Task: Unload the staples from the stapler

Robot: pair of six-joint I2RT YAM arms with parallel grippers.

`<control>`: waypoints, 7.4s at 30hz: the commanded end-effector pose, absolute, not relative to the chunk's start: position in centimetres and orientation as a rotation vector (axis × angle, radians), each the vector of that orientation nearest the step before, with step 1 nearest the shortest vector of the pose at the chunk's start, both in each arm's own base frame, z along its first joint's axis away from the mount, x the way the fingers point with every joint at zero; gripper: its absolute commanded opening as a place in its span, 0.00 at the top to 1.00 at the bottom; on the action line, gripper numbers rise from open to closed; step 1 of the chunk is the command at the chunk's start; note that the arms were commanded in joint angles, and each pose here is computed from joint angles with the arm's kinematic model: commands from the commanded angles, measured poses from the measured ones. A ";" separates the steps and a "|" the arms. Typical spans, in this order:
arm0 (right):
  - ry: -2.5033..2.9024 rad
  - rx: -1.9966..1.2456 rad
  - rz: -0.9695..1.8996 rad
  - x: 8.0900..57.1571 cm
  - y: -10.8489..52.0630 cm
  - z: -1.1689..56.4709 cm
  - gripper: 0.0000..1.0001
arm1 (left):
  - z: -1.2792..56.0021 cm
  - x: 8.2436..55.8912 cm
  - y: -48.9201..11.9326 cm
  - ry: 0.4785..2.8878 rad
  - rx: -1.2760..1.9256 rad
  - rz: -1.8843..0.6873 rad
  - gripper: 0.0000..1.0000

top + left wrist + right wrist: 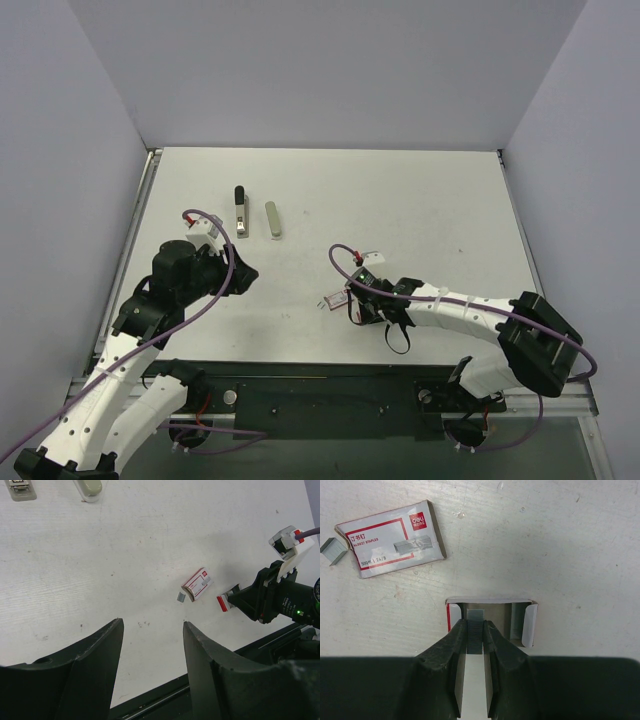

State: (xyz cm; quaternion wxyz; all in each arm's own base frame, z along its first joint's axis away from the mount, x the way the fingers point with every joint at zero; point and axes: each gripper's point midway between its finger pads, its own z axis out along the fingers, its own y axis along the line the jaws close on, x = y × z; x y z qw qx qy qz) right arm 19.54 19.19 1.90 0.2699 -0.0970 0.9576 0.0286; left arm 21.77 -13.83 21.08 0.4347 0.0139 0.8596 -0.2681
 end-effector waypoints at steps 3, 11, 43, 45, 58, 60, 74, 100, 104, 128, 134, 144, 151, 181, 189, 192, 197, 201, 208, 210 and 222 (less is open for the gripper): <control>2.588 -0.232 0.021 19.7 18.3 1.5 0.92 | 22.1 22.3 -13.9 2.089 0.045 -0.678 0.39; 2.577 -0.219 0.027 20.0 18.6 1.6 0.92 | 22.2 22.4 -13.9 2.086 0.044 -0.680 0.39; 2.512 -0.172 0.077 20.8 18.8 3.5 0.71 | 22.1 22.5 -13.9 2.087 0.043 -0.684 0.39; 2.503 -0.169 0.074 20.9 18.7 3.8 0.71 | 22.1 22.4 -13.9 2.088 0.043 -0.685 0.39; 2.476 -0.149 0.037 22.5 19.5 3.9 0.86 | 22.1 22.4 -13.9 2.087 0.042 -0.684 0.39; 2.473 -0.147 0.028 22.8 19.7 3.9 0.89 | 22.1 22.4 -13.9 2.087 0.042 -0.688 0.39; 2.500 -0.140 0.019 23.2 19.7 2.9 1.00 | 22.3 22.4 -13.9 2.081 0.043 -0.690 0.39; 2.562 -0.188 0.072 21.1 19.5 2.9 1.00 | 22.2 22.4 -13.9 2.084 0.044 -0.689 0.39; 2.568 -0.195 0.070 20.8 19.3 3.2 1.00 | 22.2 22.4 -13.9 2.084 0.043 -0.689 0.39; 2.585 -0.175 0.064 19.7 19.0 3.1 0.70 | 22.2 22.5 -13.9 2.083 0.039 -0.695 0.39; 2.606 -0.170 0.044 19.5 18.9 2.4 0.70 | 22.1 22.6 -13.9 2.084 0.041 -0.693 0.39; 2.623 -0.139 0.031 19.4 18.8 1.9 0.75 | 22.1 22.5 -13.9 2.086 0.041 -0.695 0.39; 2.635 -0.123 0.016 19.3 18.7 1.4 0.76 | 22.1 22.5 -13.9 2.086 0.038 -0.695 0.39; 2.627 -0.116 0.015 19.6 18.7 1.9 0.95 | 22.1 22.5 -14.0 2.088 0.039 -0.696 0.39; 2.611 -0.115 0.021 19.5 18.4 2.7 0.99 | 22.1 22.6 -13.9 2.086 0.037 -0.694 0.39; 2.609 -0.118 0.019 19.4 18.3 2.9 0.99 | 22.1 22.6 -13.9 2.084 0.040 -0.695 0.39; 2.625 -0.131 0.014 19.2 18.2 2.7 0.99 | 22.1 22.6 -13.9 2.086 0.037 -0.698 0.39; 2.634 -0.141 0.002 19.1 18.2 2.4 0.99 | 22.0 22.6 -13.9 2.088 0.036 -0.698 0.39; 2.645 -0.156 -0.010 19.1 18.3 2.0 1.00 | 22.1 22.6 -14.0 2.086 0.039 -0.699 0.39; 2.646 -0.161 -0.011 19.1 18.3 1.9 1.00 | 22.1 22.5 -13.9 2.086 0.038 -0.697 0.39; 2.667 -0.224 0.014 18.8 19.0 1.4 0.98 | 22.2 22.6 -14.0 2.083 0.040 -0.700 0.39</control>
